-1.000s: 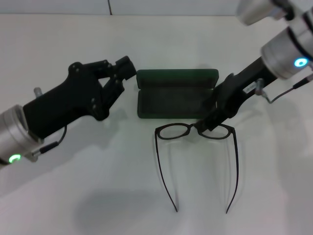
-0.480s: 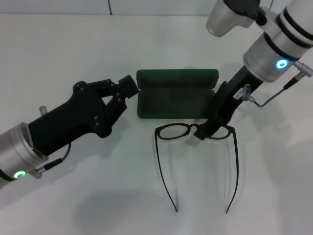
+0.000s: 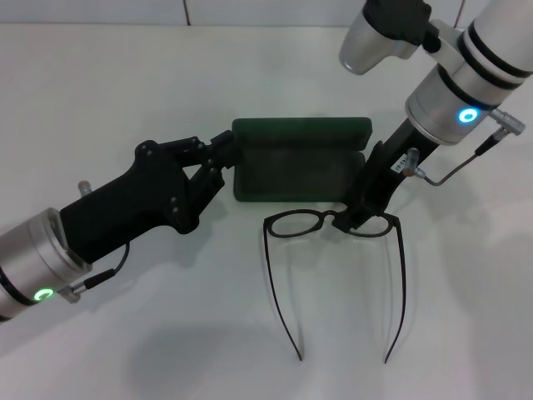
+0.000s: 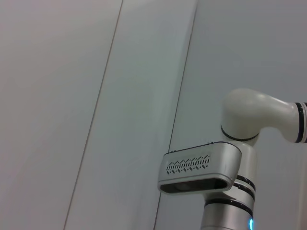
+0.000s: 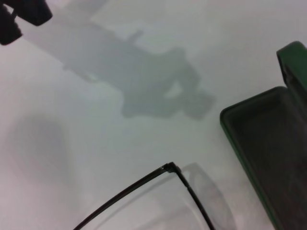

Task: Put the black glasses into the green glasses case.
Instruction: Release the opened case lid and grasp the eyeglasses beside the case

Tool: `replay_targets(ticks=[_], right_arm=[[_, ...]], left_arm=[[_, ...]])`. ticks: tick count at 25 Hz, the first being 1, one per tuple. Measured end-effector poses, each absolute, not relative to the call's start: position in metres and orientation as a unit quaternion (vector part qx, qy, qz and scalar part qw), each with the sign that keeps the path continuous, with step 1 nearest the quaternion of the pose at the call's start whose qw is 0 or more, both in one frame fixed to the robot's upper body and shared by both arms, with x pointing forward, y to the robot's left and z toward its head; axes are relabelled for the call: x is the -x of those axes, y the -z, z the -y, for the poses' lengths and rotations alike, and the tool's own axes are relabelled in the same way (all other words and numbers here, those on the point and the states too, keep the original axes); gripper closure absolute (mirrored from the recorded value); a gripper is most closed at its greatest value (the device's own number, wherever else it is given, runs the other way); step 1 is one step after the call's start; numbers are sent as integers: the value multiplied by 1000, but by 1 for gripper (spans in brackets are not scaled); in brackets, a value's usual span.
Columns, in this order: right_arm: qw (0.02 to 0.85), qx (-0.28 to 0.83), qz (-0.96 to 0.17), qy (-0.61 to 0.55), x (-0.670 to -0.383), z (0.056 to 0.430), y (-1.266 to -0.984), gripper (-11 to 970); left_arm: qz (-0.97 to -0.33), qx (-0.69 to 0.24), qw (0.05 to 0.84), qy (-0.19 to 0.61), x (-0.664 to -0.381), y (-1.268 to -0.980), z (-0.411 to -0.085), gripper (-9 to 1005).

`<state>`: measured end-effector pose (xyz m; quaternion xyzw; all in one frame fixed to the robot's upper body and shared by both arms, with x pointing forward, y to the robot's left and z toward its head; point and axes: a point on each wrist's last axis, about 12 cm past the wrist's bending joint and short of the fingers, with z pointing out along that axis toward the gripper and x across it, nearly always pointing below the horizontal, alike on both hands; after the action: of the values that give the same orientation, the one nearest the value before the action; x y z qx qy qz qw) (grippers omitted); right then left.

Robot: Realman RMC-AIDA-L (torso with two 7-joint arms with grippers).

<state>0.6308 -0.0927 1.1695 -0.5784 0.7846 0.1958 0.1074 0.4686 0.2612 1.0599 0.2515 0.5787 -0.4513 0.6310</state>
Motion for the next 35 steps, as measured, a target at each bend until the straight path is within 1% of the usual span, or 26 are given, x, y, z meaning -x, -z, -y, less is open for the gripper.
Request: replay_targets(ticks=[4,16,21,26,31,35], right_arm=[[114,581,-783,-190,-632,91,-1168,570],[129,609,-763,-175,-625,77,-1154,567],[138,610,-760,-176,-626,76,-1151,647],[141,610,-760,-175,-625,77,-1149,678],[146,620,-749,-182,-624,79,-1146,810],[150,630,-739,-185,-620,78,-1146,844]], left_arm=[[-578,-252,631,451,-469,-1060,-261,914],[-577,-257,629,454,-470,-1061,-259,915],[-578,-258,626,455,-470,-1060,-258,915],[-579,-257,625,456,-469,-1059,-258,915],[-579,-258,624,457,-471,-1059,-256,915],[-580,-259,622,458,-472,-1059,-255,915]])
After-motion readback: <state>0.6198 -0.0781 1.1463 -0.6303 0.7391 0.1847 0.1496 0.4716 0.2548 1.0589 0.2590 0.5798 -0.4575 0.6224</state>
